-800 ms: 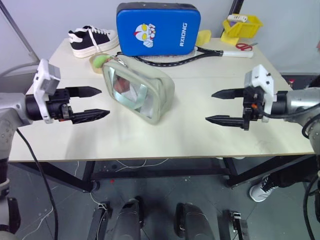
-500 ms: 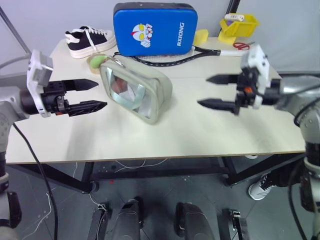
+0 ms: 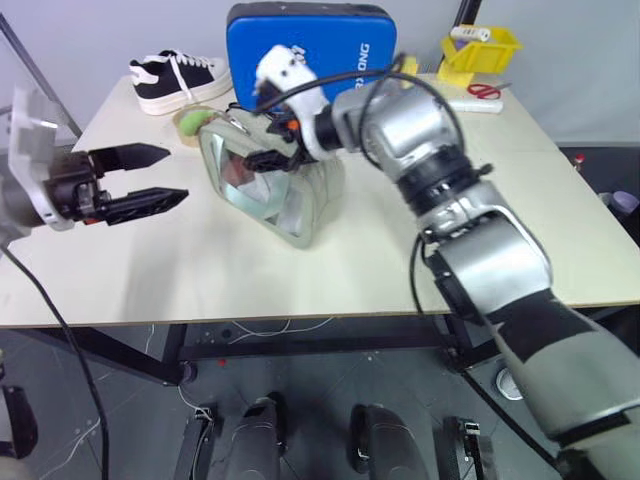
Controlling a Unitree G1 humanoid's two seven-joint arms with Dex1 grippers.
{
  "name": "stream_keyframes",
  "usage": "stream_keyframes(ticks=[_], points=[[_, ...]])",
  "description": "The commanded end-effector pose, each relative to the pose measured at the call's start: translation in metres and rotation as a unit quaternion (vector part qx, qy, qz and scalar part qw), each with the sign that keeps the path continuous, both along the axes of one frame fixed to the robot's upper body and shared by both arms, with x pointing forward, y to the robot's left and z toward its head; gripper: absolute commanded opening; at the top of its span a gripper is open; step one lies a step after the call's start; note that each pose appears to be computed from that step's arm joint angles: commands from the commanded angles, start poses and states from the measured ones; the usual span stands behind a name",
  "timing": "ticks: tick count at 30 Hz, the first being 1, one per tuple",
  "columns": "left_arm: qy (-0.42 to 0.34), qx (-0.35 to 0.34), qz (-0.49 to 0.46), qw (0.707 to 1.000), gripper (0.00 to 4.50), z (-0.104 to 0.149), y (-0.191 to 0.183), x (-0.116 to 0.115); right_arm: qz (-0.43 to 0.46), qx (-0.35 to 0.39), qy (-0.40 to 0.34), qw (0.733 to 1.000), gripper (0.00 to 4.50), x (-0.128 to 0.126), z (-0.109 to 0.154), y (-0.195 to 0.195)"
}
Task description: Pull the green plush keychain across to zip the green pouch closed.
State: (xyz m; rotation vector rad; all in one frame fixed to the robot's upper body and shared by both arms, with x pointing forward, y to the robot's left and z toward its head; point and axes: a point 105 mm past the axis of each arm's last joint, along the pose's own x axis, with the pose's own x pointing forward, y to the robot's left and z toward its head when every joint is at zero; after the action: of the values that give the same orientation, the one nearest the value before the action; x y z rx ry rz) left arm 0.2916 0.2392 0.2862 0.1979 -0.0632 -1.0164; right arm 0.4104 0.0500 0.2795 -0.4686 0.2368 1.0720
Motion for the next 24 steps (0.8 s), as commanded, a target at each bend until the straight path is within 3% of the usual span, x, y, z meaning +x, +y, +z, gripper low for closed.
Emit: stream_keyframes(ticks=[1, 8, 12, 14, 18, 24], points=[[-0.036, 0.010, 0.006, 0.999, 4.50, 0.015, 0.001, -0.010, -0.002, -0.012, -0.022, 1.000, 3.67, 0.003, 0.010, 0.000], [-0.038, 0.015, 0.012, 0.999, 4.50, 0.011, 0.000, -0.010, 0.021, 0.003, -0.040, 0.999, 0.05, 0.000, 0.031, -0.003], [-0.037, 0.020, 0.007, 0.999, 4.50, 0.009, -0.004, -0.006, 0.119, -0.025, -0.075, 0.990, 0.01, -0.020, 0.045, -0.018], [-0.037, 0.020, 0.001, 0.999, 4.50, 0.009, -0.006, -0.004, 0.170, -0.066, -0.092, 0.979, 0.01, -0.032, 0.038, -0.039], [-0.035, 0.022, -0.011, 0.999, 4.50, 0.007, -0.011, -0.001, 0.168, -0.116, -0.082, 0.976, 0.01, -0.038, 0.015, -0.077], [-0.033, 0.024, -0.021, 0.999, 4.50, 0.004, -0.015, 0.004, 0.171, -0.129, -0.065, 0.975, 0.01, -0.055, -0.005, -0.107]])
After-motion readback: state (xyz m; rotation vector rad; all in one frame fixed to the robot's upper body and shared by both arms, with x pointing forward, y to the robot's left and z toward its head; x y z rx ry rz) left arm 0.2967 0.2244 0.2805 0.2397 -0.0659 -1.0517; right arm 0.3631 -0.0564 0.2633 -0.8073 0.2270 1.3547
